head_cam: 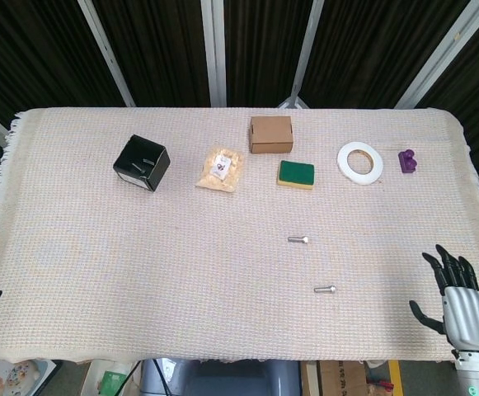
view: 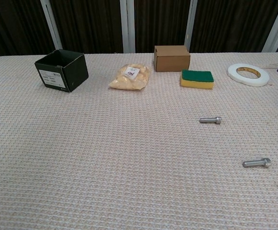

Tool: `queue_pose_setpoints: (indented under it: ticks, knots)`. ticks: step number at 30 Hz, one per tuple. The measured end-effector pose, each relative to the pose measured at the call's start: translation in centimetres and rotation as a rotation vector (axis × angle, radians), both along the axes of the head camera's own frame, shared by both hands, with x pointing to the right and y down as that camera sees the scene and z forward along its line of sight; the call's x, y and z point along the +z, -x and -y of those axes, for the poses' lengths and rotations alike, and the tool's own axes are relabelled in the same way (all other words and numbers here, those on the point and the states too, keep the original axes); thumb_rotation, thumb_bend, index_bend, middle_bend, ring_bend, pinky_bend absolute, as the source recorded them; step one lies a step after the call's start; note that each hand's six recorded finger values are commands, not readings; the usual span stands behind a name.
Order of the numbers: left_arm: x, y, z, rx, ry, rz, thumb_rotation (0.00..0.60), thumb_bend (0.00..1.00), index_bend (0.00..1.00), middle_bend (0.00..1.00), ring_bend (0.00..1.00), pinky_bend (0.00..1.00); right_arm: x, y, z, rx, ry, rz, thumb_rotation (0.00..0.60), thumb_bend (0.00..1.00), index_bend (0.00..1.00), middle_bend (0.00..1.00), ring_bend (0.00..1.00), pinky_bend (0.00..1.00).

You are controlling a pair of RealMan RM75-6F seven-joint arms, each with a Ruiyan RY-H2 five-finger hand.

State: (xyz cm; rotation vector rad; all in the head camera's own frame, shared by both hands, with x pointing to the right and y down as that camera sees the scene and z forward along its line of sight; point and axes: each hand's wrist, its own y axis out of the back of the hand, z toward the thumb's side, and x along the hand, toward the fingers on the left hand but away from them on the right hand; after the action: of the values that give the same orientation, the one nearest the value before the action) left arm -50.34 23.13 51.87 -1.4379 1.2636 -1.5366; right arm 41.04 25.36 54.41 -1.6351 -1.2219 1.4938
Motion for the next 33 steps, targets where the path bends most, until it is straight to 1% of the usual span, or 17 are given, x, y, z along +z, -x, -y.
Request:
queue_pose_setpoints:
  ticks: [5, 11, 17, 22, 26, 33]
  knots:
    - [-0.1, -0.1, 0.0, 0.000, -0.007, -0.003, 0.600, 0.12, 0.05, 0.04, 0.00, 0.15, 0.6, 0.7, 0.0, -0.015, 0.019, 0.009, 0.600, 0.26, 0.17, 0.04, 0.09, 0.04]
    - [0.0, -0.3, 0.0, 0.007, -0.002, -0.002, 0.600, 0.12, 0.05, 0.04, 0.00, 0.15, 1.7, 2.3, 0.4, -0.039, 0.057, 0.028, 0.600, 0.26, 0.19, 0.04, 0.09, 0.04]
    - [0.0, -0.2, 0.0, 0.004, -0.001, -0.002, 0.600, 0.12, 0.05, 0.04, 0.00, 0.15, 3.6, 5.4, 0.7, -0.066, 0.122, 0.051, 0.600, 0.26, 0.21, 0.04, 0.09, 0.04]
    - [0.0, 0.0, 0.0, -0.001, -0.001, -0.003, 0.600, 0.12, 0.05, 0.04, 0.00, 0.15, 5.9, 8.3, 1.0, -0.084, 0.193, 0.073, 0.600, 0.26, 0.24, 0.04, 0.09, 0.04]
    - [0.0, -0.1, 0.0, 0.000, 0.001, -0.002, 0.600, 0.12, 0.05, 0.04, 0.00, 0.15, 7.1, 10.4, 1.2, -0.109, 0.216, 0.076, 0.600, 0.26, 0.27, 0.04, 0.09, 0.04]
    - [0.1, -0.2, 0.0, 0.004, 0.003, 0.001, 0.600, 0.12, 0.05, 0.04, 0.00, 0.15, 8.8, 12.7, 1.5, -0.147, 0.246, 0.069, 0.600, 0.26, 0.35, 0.04, 0.09, 0.05]
